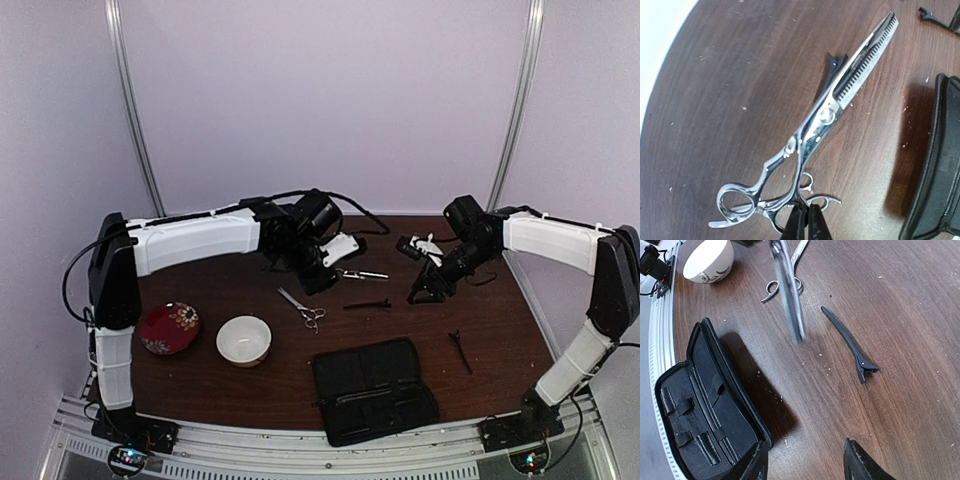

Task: Sort the hair-cutting tools

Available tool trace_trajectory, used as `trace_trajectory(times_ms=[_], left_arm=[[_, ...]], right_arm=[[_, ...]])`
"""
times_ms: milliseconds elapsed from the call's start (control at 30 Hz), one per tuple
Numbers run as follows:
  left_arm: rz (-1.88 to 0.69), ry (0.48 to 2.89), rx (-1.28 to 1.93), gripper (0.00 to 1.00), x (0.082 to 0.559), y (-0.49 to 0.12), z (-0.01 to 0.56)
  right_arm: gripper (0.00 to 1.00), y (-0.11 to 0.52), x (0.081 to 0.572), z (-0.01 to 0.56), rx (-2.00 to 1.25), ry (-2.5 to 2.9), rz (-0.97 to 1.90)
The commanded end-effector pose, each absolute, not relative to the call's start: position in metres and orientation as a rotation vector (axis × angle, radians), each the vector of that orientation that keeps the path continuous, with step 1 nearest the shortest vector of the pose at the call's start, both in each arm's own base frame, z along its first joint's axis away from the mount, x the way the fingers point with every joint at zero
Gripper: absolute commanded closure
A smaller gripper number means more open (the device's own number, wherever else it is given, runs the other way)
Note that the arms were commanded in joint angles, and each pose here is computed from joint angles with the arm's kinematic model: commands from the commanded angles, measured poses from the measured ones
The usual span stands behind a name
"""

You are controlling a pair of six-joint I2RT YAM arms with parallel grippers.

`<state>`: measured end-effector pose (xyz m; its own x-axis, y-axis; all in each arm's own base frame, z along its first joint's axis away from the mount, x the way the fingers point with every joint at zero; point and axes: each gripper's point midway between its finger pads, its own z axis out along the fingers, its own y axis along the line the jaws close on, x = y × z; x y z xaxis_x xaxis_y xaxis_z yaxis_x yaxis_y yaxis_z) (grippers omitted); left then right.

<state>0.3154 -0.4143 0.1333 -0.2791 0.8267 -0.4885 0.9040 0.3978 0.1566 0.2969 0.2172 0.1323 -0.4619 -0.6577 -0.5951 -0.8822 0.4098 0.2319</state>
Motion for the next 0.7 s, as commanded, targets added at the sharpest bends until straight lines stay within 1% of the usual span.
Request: trace_trajectory(times_ms=[0, 100, 200, 333, 400, 533, 667], left_arm=[[-0.215, 2.225, 1.386, 1.0, 0.29, -0.404, 0.151], [-0.222, 2.269, 1.373, 1.0, 0.26, -0.39, 0.157], [-0.197, 2.296, 1.414, 1.0, 0.219, -0.375, 0.16], [-0.181, 2.349, 1.397, 1.0, 0.183, -0.365, 0.153], [-0.189, 2.356, 1.395, 1.0, 0.169, -0.368, 0.149], [-0.16, 2.329, 1.398, 1.0, 0.15, -0.374, 0.14], [-0.139, 2.301, 1.401, 1.0, 0.137, -0.379, 0.132]], right_arm=[[0.48, 0.213, 0.297, 0.153, -1.303, 2.231, 0.721], [0.45, 0.215, 0.291, 0.15, -1.314, 2.235, 0.754], [0.43, 0.219, 0.283, 0.138, -1.333, 2.274, 0.818], [0.41, 0.228, 0.271, 0.123, -1.394, 2.312, 0.895], [0.42, 0.231, 0.268, 0.114, -1.419, 2.333, 0.849], [0.44, 0.232, 0.268, 0.099, -1.504, 2.338, 0.635], [0.46, 0.23, 0.266, 0.096, -1.571, 2.321, 0.614]])
